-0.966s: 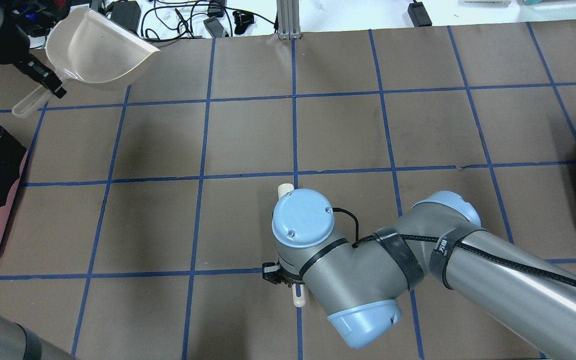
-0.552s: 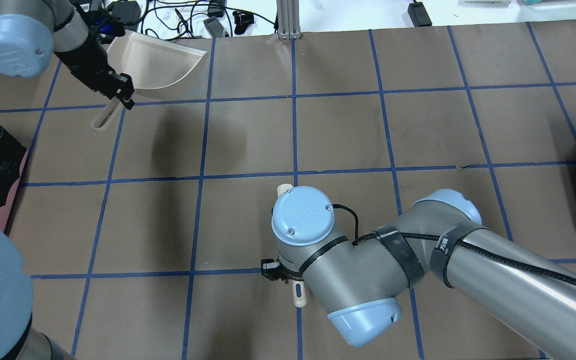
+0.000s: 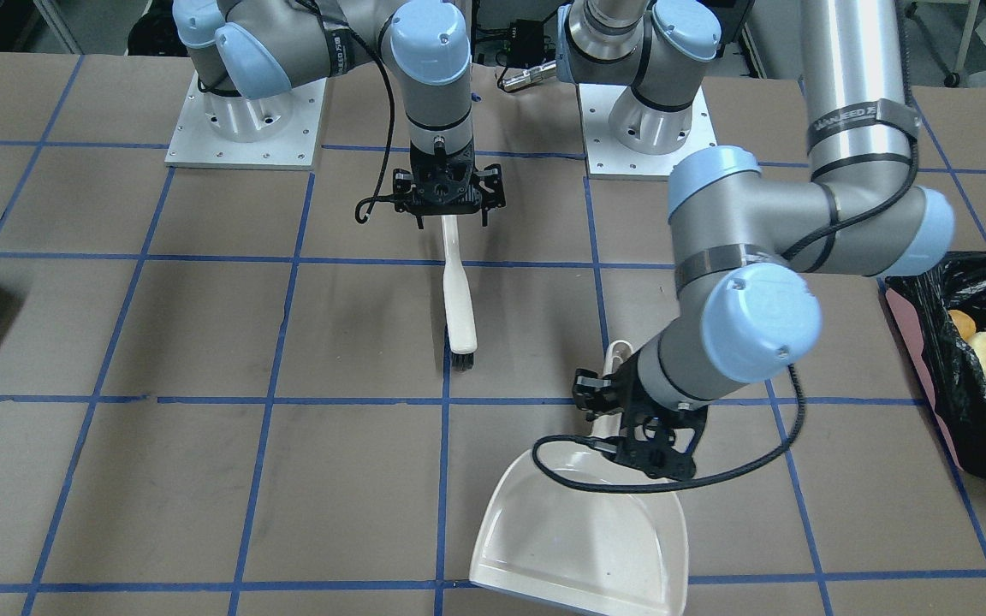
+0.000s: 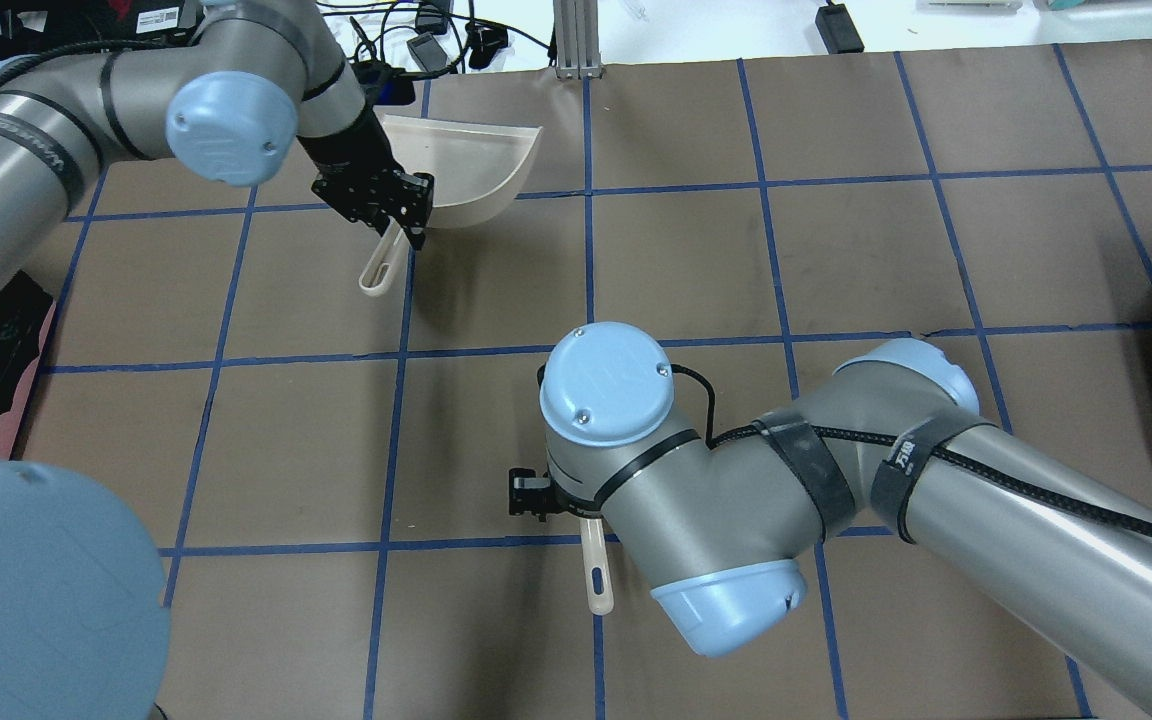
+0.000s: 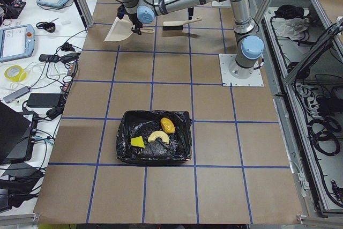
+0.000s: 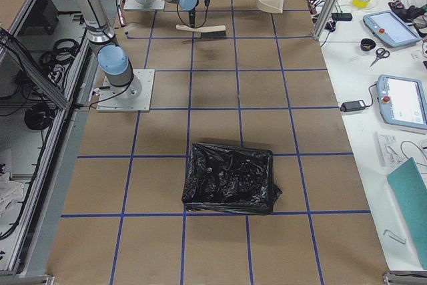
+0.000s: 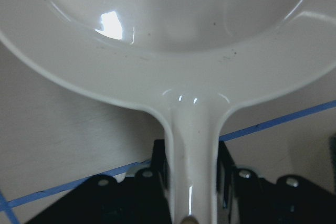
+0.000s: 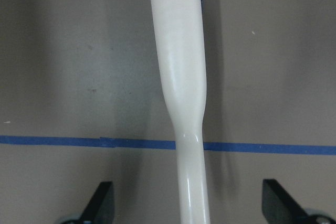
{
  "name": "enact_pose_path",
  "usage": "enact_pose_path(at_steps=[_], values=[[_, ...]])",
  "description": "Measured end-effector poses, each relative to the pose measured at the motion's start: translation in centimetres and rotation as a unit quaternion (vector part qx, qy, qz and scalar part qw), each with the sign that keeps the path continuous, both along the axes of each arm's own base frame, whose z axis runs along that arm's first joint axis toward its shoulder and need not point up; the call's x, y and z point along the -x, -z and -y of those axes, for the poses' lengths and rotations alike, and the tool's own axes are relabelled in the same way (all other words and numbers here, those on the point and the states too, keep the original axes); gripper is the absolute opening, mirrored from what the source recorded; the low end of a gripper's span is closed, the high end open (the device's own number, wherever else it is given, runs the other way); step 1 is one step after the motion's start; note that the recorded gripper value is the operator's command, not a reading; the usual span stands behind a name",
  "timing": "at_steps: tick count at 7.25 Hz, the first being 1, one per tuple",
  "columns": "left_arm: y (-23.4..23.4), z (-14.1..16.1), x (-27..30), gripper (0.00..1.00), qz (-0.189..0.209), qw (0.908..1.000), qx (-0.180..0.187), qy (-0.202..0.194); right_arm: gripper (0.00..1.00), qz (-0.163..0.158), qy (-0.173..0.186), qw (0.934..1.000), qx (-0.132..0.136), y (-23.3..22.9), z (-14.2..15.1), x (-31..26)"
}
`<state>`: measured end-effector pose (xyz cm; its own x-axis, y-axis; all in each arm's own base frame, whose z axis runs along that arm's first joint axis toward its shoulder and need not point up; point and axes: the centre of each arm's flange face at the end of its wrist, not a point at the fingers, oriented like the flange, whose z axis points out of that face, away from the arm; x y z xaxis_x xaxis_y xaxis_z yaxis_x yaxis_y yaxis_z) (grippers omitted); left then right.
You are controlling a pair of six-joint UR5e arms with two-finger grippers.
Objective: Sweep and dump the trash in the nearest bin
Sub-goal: 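Carry the empty dustpan back to the table center with the left gripper, then lay the brush along the dustpan handle and release with the right gripper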
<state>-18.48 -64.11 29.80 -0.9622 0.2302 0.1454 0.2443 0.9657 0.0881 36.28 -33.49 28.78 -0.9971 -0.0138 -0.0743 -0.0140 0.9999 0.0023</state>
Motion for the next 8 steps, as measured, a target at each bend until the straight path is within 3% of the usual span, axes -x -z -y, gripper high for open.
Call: enact_pose_path(at_steps=[2,4,6,8], values=[[2.6,-1.7,6.8,0.0,0.007,0.9998,-0.02,0.0,1.0,-0.003,-0.002,1.0,-0.001,-4.5,2.7,1.9],[5.3,-2.7,11.6,0.0,0.012,0.9995,-0.026,-0.012,1.0,-0.001,-0.036,0.9992,0.018,-8.2,4.2,5.5],[6.6,-2.8,13.6,0.0,0.014,0.9995,-0.018,-0.024,1.0,-0.01,-0.069,0.9972,0.028,-10.2,5.5,9.8],[7.1,-2.7,14.6,0.0,0.016,0.9987,-0.004,-0.047,1.0,-0.012,-0.068,0.9973,0.025,-11.0,7.2,13.2]])
